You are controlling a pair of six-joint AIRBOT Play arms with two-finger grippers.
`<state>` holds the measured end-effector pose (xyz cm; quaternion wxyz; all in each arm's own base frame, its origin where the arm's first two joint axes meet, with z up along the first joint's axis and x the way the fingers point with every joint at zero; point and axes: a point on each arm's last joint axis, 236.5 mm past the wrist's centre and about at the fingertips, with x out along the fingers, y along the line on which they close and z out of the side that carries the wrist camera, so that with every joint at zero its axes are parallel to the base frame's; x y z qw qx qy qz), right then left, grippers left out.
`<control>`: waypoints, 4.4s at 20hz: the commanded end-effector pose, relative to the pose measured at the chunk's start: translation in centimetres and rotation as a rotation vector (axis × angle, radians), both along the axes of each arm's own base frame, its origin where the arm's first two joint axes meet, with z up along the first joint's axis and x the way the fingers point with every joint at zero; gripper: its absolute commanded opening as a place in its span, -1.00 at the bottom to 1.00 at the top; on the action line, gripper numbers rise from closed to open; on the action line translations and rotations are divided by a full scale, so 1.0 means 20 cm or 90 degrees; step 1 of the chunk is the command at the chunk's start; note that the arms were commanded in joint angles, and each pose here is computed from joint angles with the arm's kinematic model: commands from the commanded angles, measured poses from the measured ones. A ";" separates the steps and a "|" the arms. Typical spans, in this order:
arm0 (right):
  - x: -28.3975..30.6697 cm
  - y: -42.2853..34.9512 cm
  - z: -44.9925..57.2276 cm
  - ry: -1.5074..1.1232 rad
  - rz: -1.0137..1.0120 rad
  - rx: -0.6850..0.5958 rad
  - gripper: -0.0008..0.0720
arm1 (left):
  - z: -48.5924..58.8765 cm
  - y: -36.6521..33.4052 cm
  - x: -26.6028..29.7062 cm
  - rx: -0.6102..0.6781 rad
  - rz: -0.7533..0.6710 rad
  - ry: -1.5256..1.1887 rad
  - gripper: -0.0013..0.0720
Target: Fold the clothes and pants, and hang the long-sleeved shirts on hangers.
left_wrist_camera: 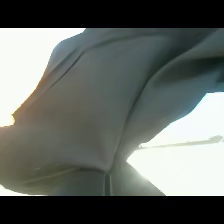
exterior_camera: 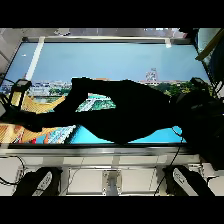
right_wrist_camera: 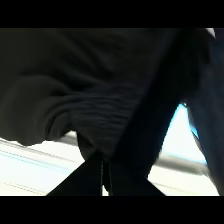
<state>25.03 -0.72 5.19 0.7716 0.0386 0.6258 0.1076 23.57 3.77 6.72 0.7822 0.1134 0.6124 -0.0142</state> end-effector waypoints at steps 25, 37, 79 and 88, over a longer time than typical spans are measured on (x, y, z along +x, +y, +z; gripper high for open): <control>0.13 -0.13 -0.25 -0.078 -0.139 0.015 -0.94 | -0.20 0.99 -0.29 0.296 0.329 -0.020 -0.96; 0.08 -0.04 -0.28 -0.042 -0.173 0.077 0.22 | -0.11 0.91 0.01 0.126 0.422 -0.229 0.97; 0.78 -0.10 -0.06 -0.235 -0.198 0.100 0.22 | -0.39 0.28 1.13 -0.293 0.325 -0.212 -0.95; 1.23 -0.19 -0.50 -0.128 -0.241 0.152 0.23 | -0.16 0.32 1.21 -0.280 0.306 -0.278 -0.95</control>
